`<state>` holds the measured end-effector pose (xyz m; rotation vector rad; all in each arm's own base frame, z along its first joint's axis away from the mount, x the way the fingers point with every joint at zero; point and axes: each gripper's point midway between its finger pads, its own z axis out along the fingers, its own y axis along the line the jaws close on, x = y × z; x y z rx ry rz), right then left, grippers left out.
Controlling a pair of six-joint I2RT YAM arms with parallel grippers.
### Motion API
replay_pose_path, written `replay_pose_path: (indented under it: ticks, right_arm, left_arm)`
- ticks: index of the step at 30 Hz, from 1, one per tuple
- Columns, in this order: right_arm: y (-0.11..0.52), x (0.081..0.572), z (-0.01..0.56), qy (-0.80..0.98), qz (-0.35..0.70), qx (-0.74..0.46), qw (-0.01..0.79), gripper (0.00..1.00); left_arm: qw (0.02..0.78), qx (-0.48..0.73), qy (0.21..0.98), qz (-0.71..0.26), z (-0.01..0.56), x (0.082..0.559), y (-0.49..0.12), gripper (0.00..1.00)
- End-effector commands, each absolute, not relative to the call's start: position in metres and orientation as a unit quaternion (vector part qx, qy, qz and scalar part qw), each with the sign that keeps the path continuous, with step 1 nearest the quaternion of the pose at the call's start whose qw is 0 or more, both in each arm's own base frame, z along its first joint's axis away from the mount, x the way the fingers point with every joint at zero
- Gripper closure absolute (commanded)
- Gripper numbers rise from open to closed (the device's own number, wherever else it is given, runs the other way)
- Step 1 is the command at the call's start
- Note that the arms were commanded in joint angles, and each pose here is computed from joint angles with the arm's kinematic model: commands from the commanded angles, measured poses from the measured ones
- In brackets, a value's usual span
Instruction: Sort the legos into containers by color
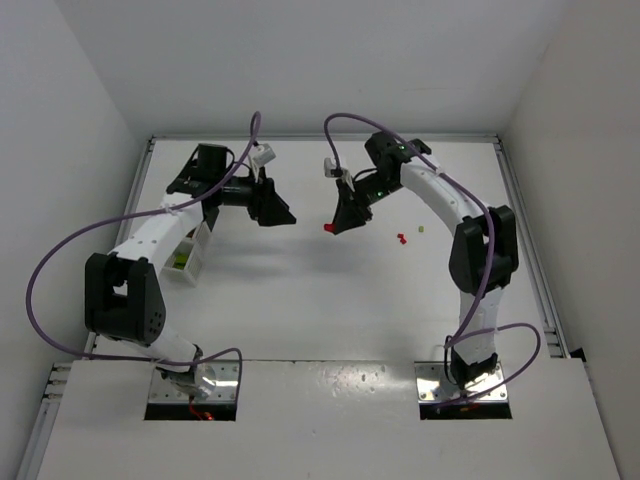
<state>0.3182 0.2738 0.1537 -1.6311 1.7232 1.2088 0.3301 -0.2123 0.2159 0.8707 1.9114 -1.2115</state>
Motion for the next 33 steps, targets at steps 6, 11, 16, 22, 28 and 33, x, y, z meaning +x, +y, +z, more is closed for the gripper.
replay_pose_path:
  ticks: [6,11,16,22,28,33]
  right_arm:
    - [0.311,0.316,0.209,0.582,0.495,-0.58,0.283,0.94]
    - [0.316,0.307,0.211,0.577,0.502,-0.582,0.276,0.94]
    - [0.323,0.305,0.219,0.578,0.521,-0.567,0.272,0.94]
    - [0.329,0.308,0.227,0.57,0.538,-0.556,0.276,0.94]
    - [0.333,0.304,0.23,0.565,0.548,-0.554,0.272,0.94]
    - [0.336,0.3,0.231,0.559,0.553,-0.556,0.269,0.94]
  left_arm:
    - [0.382,0.385,0.687,-0.484,0.241,0.32,-0.234,0.29]
    - [0.371,0.393,0.68,-0.496,0.239,0.314,-0.241,0.29]
    - [0.364,0.401,0.67,-0.509,0.24,0.309,-0.246,0.29]
    - [0.347,0.401,0.662,-0.53,0.238,0.304,-0.248,0.3]
    - [0.338,0.404,0.657,-0.539,0.237,0.298,-0.251,0.31]
    - [0.333,0.41,0.653,-0.543,0.235,0.293,-0.254,0.38]
